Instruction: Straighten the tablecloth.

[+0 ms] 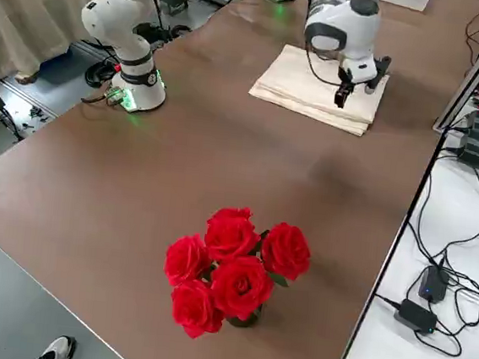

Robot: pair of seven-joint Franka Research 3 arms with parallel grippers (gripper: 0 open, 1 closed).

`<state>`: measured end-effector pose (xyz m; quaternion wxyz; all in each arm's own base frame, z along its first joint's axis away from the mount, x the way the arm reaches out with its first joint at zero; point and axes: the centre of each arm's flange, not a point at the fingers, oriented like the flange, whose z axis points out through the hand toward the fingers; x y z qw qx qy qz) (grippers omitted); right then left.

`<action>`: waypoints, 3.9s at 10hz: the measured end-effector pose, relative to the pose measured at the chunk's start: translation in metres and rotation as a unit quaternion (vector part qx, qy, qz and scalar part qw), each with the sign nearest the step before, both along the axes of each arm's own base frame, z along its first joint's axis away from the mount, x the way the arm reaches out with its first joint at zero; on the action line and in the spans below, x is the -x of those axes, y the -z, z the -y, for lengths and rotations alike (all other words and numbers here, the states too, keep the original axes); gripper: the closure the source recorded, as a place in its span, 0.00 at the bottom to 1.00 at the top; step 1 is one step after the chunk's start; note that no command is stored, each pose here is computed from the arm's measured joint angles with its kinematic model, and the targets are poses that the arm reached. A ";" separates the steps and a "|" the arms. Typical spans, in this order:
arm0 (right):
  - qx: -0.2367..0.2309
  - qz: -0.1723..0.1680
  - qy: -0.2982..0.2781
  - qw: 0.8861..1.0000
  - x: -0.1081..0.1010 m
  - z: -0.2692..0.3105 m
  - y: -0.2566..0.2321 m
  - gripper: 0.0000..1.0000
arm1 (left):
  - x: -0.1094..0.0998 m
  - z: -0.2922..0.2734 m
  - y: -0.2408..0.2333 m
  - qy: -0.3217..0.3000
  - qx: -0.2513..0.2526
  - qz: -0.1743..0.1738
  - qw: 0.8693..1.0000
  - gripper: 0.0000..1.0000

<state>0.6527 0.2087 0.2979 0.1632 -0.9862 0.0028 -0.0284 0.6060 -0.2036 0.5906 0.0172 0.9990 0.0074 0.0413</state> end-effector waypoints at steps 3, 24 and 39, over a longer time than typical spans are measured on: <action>-0.060 0.027 -0.010 0.998 0.037 0.032 0.024 0.26 | 0.002 -0.034 -0.020 0.036 -0.007 0.012 0.999 0.00; -0.139 0.018 -0.072 0.988 0.087 -0.032 0.156 0.92 | 0.058 -0.146 -0.020 0.055 -0.006 -0.015 0.998 0.01; -0.165 0.070 -0.108 0.978 0.095 0.314 0.139 0.92 | 0.053 -0.140 -0.011 0.060 -0.006 -0.021 0.998 0.01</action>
